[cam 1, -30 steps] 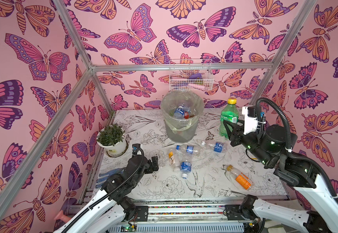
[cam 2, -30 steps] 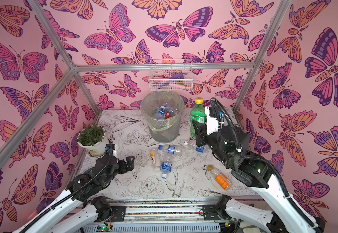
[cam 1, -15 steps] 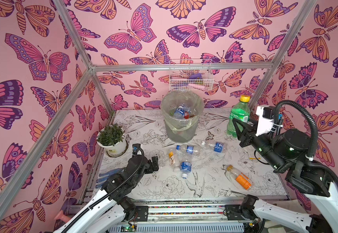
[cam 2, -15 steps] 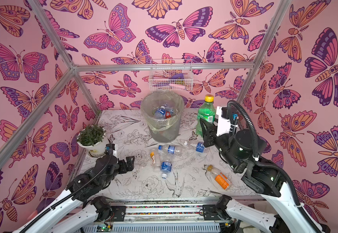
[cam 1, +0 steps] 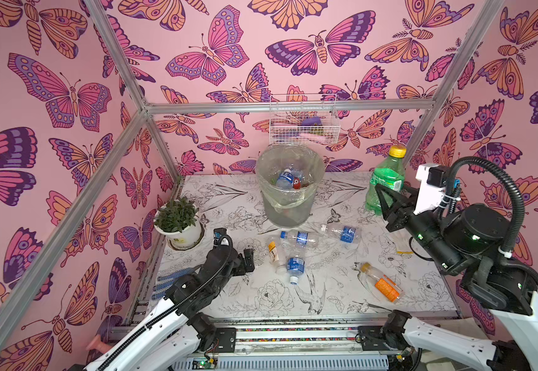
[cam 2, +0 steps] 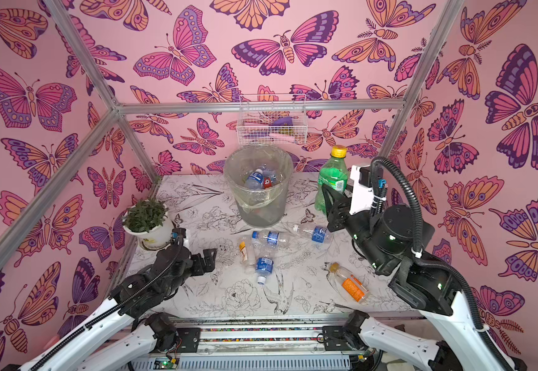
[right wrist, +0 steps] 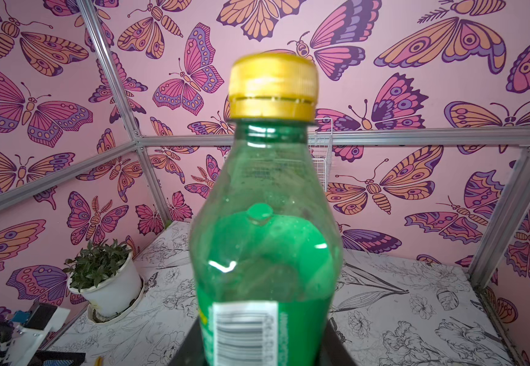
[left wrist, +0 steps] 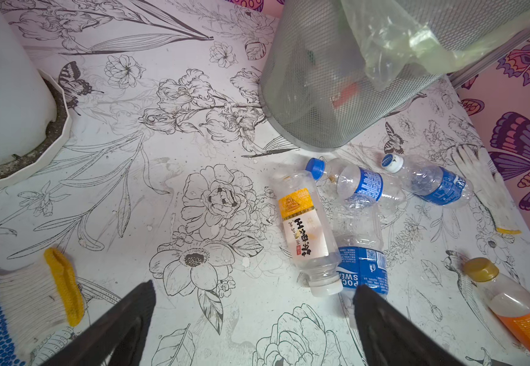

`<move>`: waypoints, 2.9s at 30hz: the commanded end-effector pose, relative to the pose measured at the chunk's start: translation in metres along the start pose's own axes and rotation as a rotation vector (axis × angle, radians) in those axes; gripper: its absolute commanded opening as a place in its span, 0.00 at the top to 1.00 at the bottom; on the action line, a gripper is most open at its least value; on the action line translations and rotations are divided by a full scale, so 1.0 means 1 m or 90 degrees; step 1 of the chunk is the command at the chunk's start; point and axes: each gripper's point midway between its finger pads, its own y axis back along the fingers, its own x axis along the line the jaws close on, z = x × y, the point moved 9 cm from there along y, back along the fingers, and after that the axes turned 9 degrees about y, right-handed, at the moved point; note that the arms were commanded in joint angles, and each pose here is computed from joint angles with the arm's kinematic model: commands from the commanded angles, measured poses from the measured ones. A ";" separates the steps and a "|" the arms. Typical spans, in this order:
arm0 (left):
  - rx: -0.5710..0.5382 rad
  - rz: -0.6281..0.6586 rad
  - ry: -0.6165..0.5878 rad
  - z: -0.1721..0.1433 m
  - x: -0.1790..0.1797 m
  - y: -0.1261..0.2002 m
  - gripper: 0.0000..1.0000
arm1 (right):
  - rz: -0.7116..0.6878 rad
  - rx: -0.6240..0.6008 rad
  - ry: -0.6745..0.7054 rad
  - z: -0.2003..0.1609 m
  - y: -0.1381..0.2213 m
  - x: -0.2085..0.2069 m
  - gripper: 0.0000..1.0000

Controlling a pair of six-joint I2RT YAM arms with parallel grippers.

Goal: Throw the plastic bottles in the bin
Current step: Throw the plastic bottle into the trash bin.

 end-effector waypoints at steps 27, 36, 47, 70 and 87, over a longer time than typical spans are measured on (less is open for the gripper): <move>0.019 -0.016 -0.020 -0.008 -0.003 -0.013 0.00 | -0.017 -0.025 0.010 0.019 -0.008 0.002 1.00; 0.021 -0.023 -0.010 -0.012 0.000 -0.013 0.00 | -0.001 -0.036 0.020 0.031 -0.015 0.007 1.00; 0.016 -0.024 -0.004 -0.011 0.004 -0.005 0.00 | 0.022 -0.039 0.019 0.033 -0.023 0.014 1.00; 0.001 -0.050 0.021 -0.007 0.008 0.014 0.00 | 0.146 0.320 0.030 -0.051 -0.261 0.049 0.30; 0.001 -0.033 0.019 -0.004 0.009 0.018 0.00 | 0.100 0.258 0.025 -0.033 -0.219 0.035 0.01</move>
